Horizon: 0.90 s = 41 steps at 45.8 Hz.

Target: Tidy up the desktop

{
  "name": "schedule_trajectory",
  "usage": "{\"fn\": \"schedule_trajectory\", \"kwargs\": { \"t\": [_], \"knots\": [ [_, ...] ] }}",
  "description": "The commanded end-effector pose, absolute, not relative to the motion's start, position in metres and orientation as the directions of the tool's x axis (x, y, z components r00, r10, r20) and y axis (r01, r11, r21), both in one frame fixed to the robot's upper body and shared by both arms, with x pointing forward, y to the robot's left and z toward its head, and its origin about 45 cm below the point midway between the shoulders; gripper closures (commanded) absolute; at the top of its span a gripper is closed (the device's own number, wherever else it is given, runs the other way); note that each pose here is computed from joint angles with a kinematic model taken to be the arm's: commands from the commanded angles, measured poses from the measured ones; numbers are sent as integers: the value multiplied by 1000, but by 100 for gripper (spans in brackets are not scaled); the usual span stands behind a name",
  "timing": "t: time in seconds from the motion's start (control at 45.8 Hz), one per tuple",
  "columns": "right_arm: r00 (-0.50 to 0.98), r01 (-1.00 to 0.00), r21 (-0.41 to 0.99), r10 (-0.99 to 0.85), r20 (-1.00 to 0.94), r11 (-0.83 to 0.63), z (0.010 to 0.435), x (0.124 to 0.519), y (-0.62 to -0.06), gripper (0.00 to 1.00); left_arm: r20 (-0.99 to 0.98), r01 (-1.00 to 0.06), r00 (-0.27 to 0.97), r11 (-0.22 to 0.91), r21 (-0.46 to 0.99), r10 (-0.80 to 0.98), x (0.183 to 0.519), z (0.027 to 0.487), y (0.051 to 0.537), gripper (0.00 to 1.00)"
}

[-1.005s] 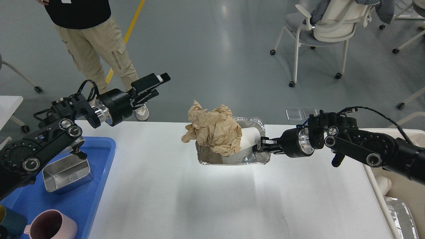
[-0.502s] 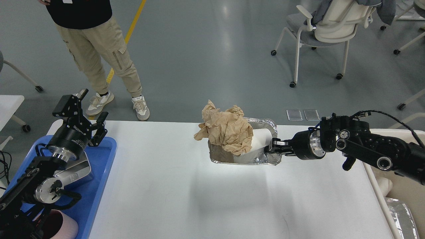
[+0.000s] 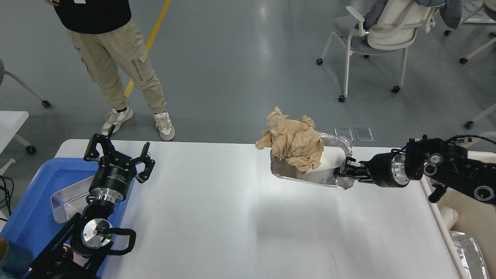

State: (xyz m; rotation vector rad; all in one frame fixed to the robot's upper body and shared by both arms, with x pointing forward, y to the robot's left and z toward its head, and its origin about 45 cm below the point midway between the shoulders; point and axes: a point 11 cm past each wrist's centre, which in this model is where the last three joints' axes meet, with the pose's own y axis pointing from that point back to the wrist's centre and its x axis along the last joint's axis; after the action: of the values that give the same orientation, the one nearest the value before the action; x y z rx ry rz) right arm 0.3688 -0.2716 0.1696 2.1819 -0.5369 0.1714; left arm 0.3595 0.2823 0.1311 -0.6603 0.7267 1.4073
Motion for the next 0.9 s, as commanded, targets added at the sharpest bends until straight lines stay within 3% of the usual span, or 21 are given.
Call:
{"fn": "schedule_trajectory", "kwargs": {
  "t": [0.0, 0.349, 0.611, 0.873],
  "knots": [
    [879, -461, 719, -379, 289, -520, 175, 364, -296, 100, -789, -998, 22, 65, 23, 614, 359, 129, 275, 2],
    [717, -524, 775, -674, 177, -353, 164, 312, -412, 100, -787, -997, 18, 75, 35, 617, 353, 123, 275, 2],
    [460, -546, 822, -878, 134, -161, 145, 271, -501, 100, -790, -996, 18, 78, 38, 613, 349, 121, 273, 2],
    [246, -538, 843, -957, 151, -5, 130, 237, -562, 100, -792, -996, 10, 81, 50, 610, 344, 116, 273, 2]
  ]
}}
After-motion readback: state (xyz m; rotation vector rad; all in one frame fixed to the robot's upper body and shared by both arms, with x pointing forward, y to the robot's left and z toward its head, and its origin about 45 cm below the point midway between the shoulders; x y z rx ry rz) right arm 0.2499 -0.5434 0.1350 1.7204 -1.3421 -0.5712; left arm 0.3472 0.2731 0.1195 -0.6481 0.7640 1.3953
